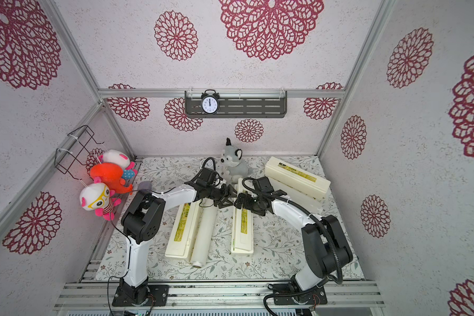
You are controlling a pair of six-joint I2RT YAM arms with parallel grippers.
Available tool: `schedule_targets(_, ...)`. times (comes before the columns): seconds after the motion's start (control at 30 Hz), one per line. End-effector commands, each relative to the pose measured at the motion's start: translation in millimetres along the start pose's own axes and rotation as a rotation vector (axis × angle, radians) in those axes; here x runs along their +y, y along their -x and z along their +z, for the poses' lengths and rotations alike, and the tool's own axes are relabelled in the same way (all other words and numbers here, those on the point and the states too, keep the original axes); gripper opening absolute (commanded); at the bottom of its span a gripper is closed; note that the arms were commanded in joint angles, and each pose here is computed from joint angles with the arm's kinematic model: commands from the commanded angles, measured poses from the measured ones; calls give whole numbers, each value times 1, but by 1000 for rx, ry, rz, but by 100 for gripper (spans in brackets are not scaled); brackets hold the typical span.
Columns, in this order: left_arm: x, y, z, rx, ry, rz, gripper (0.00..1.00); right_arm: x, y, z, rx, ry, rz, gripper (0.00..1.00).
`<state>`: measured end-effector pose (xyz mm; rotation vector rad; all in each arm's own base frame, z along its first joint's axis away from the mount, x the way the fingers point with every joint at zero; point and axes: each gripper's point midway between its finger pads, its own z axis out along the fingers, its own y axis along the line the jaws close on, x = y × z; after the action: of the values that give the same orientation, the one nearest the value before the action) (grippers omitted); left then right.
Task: Put plastic wrap rolls into dispensers
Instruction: Open the lid of the plastic wrap cutting box.
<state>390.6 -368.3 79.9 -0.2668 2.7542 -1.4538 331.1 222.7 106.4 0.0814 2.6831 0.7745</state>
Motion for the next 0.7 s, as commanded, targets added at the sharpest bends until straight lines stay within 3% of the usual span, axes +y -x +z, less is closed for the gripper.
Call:
schedule_targets(0.0,-24,-6,-7,6,-42,64,70,37,26,-15,-105,102,-116,99)
schedule_targets(0.2,-3,-7,1,8,-6,34,65,49,24,-19,-137,194,-145,99)
schedule_targets(0.47,14,-7,6,10,27,7,61,9,28,-9,-160,-120,-164,99)
schedule_targets(0.67,22,-8,7,11,41,-4,58,-8,27,-1,-149,-252,-174,99)
